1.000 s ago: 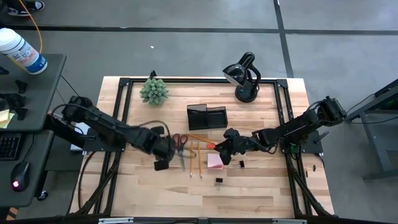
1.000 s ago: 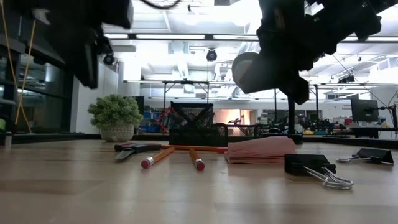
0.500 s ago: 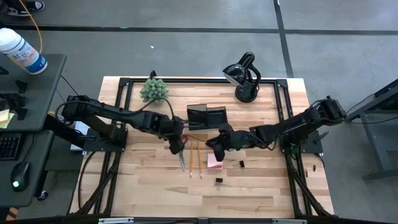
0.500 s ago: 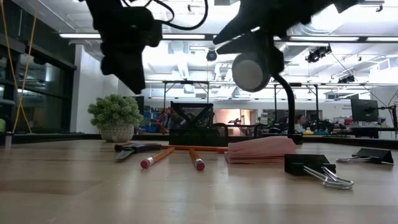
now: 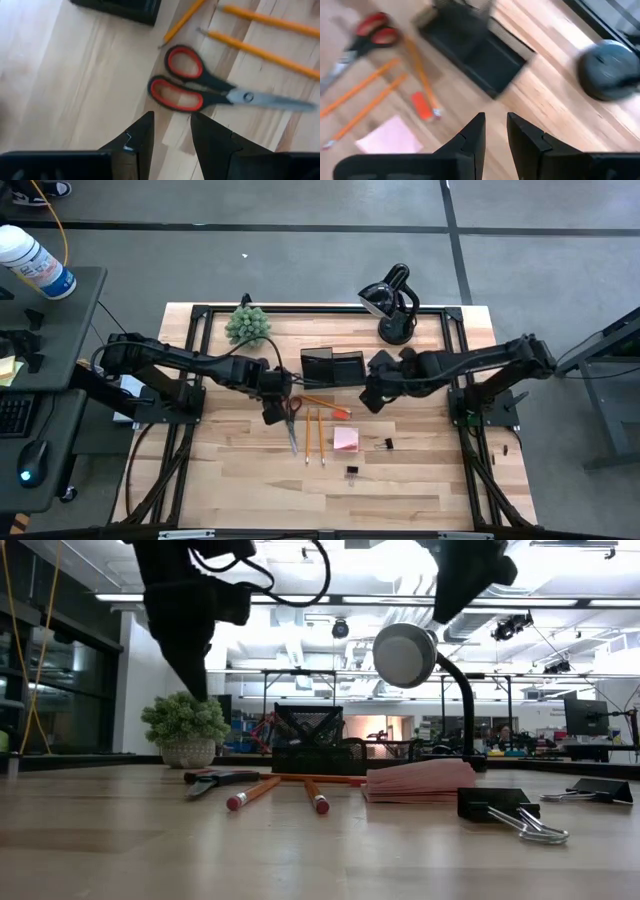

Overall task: Pick and place office supplies into organizer
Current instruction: Put the scissors into the desk organizer

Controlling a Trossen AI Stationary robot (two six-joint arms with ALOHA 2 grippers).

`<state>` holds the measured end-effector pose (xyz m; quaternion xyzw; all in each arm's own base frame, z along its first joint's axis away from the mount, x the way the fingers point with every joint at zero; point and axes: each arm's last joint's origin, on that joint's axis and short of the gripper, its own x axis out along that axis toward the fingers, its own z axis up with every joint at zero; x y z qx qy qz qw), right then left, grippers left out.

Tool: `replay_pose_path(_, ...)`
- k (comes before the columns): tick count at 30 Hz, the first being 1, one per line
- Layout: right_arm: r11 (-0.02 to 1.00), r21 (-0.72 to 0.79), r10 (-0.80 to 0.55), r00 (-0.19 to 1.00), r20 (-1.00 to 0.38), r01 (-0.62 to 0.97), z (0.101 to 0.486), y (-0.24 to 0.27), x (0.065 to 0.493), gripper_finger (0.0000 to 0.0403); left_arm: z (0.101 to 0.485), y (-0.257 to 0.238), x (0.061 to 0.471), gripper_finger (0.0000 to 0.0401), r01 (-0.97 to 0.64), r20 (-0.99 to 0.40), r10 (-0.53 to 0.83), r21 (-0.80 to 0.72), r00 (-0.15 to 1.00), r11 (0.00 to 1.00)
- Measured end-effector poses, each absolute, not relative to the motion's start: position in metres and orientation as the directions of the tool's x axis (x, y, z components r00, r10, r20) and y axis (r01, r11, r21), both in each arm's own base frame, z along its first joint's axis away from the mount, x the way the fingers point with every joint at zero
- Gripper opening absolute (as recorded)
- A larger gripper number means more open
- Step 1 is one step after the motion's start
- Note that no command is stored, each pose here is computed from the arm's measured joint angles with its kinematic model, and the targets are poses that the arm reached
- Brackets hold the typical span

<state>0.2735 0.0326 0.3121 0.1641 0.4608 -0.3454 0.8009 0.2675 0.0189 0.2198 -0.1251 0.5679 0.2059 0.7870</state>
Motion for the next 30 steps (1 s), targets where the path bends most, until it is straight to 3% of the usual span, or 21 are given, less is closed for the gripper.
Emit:
replay_pose_path(8,0.640,-0.120,-0.409,0.205,-0.889,0.759,0.295,0.000,0.268,0.0074,0.214,0.019,0.273,0.0118,-0.639,-0.945,0.189,-0.027,0.268,0.769)
replay_pose_path(15,0.726,-0.260,-0.419,0.109,-0.902,0.637,0.280,-0.033,0.263,0.0074,0.193,0.019,0.286,0.0118,-0.813,-0.958,0.153,-0.114,0.242,0.571)
replay_pose_path(25,0.800,-0.315,-0.432,0.126,-0.893,0.510,0.278,-0.065,0.264,0.0074,0.172,0.018,0.300,0.0118,-0.953,-0.965,0.109,-0.209,0.237,0.221)
replay_pose_path(30,0.821,-0.314,-0.432,0.159,-0.888,0.477,0.279,-0.070,0.266,0.0074,0.172,0.018,0.299,0.0118,-0.962,-0.967,0.109,-0.210,0.231,0.178)
